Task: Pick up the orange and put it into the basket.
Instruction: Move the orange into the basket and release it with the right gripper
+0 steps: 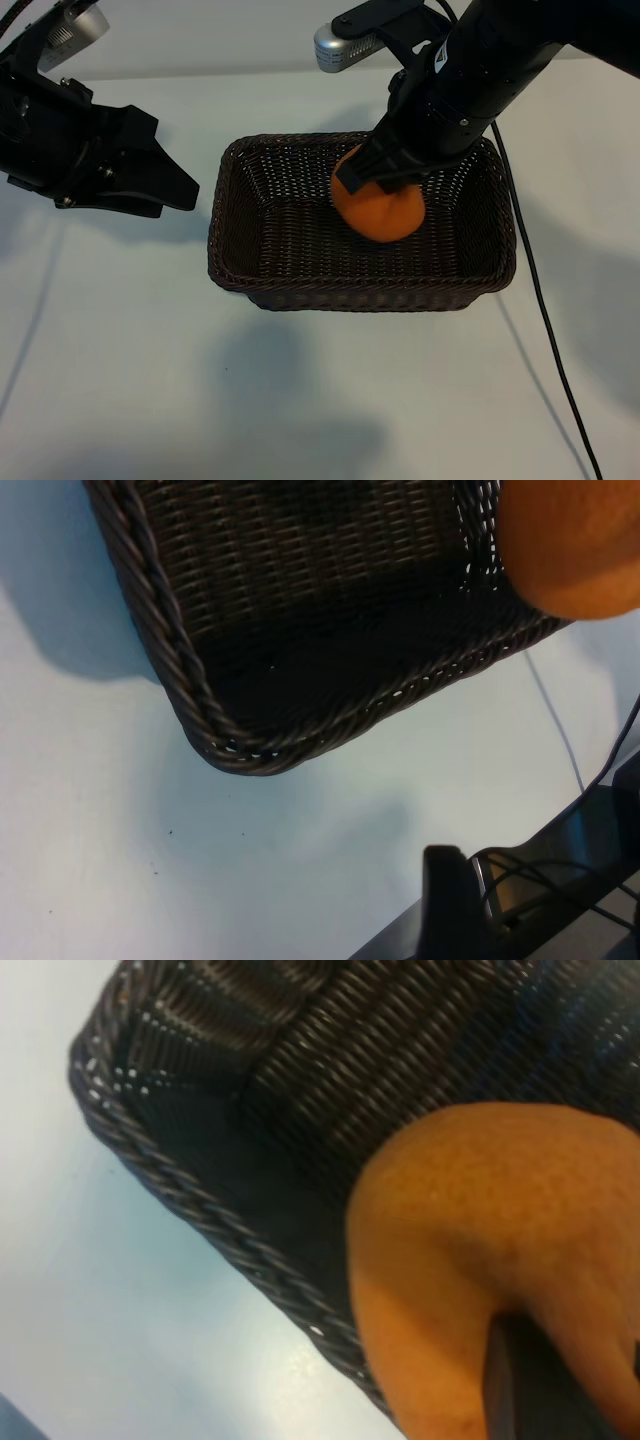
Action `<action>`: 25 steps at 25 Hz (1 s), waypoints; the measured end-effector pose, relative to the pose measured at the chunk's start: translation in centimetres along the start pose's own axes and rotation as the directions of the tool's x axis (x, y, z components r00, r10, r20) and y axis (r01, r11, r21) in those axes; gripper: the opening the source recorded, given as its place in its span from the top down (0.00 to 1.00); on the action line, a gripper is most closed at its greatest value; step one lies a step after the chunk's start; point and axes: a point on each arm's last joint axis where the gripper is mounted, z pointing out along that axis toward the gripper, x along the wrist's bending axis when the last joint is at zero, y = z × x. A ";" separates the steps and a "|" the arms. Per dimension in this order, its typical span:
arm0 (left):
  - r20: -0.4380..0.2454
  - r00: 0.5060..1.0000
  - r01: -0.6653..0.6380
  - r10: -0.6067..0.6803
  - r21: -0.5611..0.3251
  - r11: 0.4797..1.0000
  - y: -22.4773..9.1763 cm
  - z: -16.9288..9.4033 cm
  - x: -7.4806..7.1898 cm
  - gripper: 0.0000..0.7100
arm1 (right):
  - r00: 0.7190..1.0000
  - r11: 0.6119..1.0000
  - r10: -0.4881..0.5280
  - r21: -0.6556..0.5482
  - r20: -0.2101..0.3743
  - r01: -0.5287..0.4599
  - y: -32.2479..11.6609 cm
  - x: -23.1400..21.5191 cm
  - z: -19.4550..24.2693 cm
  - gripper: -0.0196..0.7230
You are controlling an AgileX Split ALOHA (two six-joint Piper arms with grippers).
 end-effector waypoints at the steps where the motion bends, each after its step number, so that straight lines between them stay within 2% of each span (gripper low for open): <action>1: 0.000 1.000 0.000 0.000 0.000 1.000 0.0 0.0 0.0 0.34 | 1.000 1.000 -0.006 0.001 0.009 0.006 0.0 -0.1 0.0 0.85; 7: 0.001 1.000 0.000 0.000 0.001 1.000 0.0 0.0 0.0 0.34 | 0.998 0.999 -0.032 -0.015 0.053 0.033 0.2 -0.5 0.0 0.85; 14: 0.003 1.000 0.000 0.000 0.008 1.000 -0.1 0.0 0.0 0.34 | 0.996 0.994 -0.041 -0.094 0.076 0.048 1.0 -0.7 0.1 0.85; 25: 0.003 1.000 0.000 0.000 0.008 1.000 -0.1 0.0 0.0 0.34 | 0.996 0.993 -0.034 0.115 0.078 0.025 0.2 -2.0 7.9 0.85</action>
